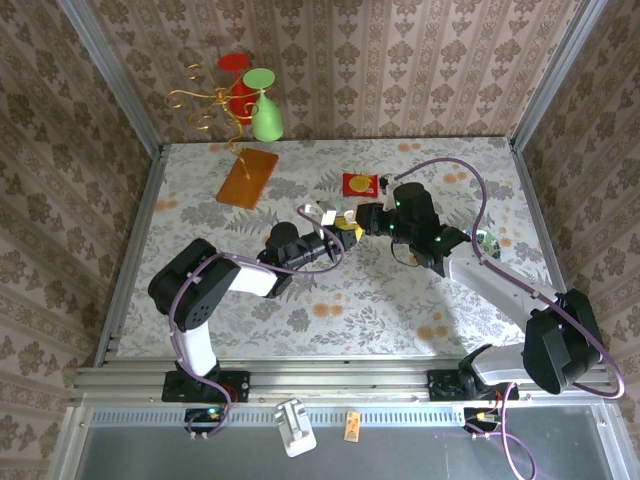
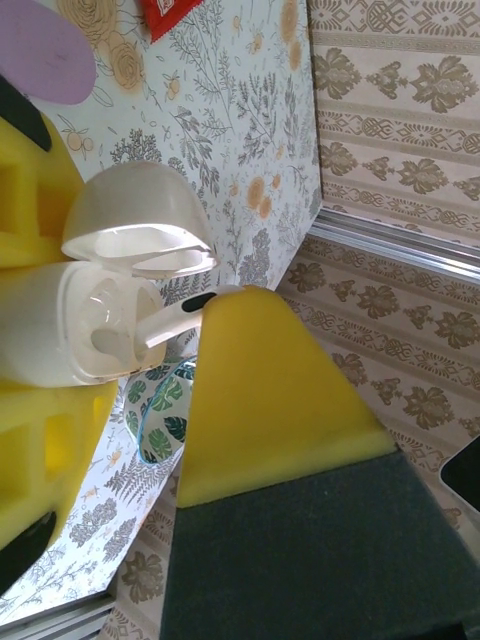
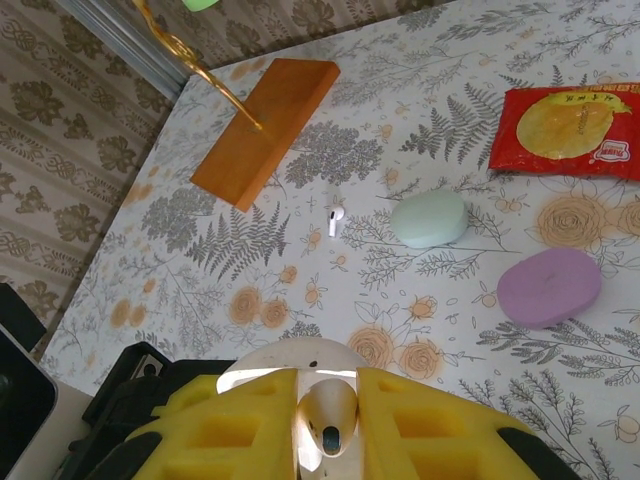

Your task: Insert wireless bluetooth earbuds into charging case

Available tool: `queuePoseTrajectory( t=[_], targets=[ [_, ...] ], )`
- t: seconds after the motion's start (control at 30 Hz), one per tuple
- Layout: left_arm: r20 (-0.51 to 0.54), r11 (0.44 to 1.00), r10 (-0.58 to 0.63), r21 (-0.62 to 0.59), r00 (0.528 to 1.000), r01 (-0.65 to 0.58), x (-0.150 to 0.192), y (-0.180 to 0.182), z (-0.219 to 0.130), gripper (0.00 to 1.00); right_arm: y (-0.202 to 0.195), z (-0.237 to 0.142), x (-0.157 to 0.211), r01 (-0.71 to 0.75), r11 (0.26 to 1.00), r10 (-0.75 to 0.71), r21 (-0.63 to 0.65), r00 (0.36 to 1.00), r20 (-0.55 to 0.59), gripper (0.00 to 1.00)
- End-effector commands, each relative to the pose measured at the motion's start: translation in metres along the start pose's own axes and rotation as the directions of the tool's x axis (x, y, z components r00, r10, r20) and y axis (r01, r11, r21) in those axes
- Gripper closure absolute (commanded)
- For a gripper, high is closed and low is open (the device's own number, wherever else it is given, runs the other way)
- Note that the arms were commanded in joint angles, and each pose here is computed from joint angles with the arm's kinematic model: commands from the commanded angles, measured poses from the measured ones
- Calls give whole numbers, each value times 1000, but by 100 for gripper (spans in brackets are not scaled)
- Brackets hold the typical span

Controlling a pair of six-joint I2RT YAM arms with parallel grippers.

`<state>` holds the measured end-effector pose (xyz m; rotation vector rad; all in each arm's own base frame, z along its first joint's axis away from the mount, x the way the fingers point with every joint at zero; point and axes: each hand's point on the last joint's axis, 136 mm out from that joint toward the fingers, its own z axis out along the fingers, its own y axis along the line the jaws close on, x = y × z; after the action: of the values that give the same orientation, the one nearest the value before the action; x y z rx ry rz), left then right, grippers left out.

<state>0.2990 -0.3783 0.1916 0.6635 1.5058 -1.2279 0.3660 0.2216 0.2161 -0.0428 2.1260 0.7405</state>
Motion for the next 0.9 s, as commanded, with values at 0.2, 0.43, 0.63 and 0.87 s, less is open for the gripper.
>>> queuePoseTrajectory(
  t=[0.2, 0.43, 0.63, 0.87],
  targets=[
    [104, 999, 29, 28, 994, -32, -40, -13, 6, 90, 1, -7, 6, 22, 1000, -22, -5, 1000, -1, 77],
    [97, 994, 76, 70, 992, -83, -41, -22, 5, 91, 7, -12, -2, 17, 1000, -17, -24, 1000, 16, 69],
    [80, 984, 157, 74, 984, -163, -34, -22, -4, 90, 15, -32, -22, 25, 999, -23, -25, 997, 80, 43],
    [69, 964, 242, 99, 968, -248, -31, -22, -16, 90, 11, -46, -27, 1, 1000, -1, -5, 994, 105, 33]
  ],
)
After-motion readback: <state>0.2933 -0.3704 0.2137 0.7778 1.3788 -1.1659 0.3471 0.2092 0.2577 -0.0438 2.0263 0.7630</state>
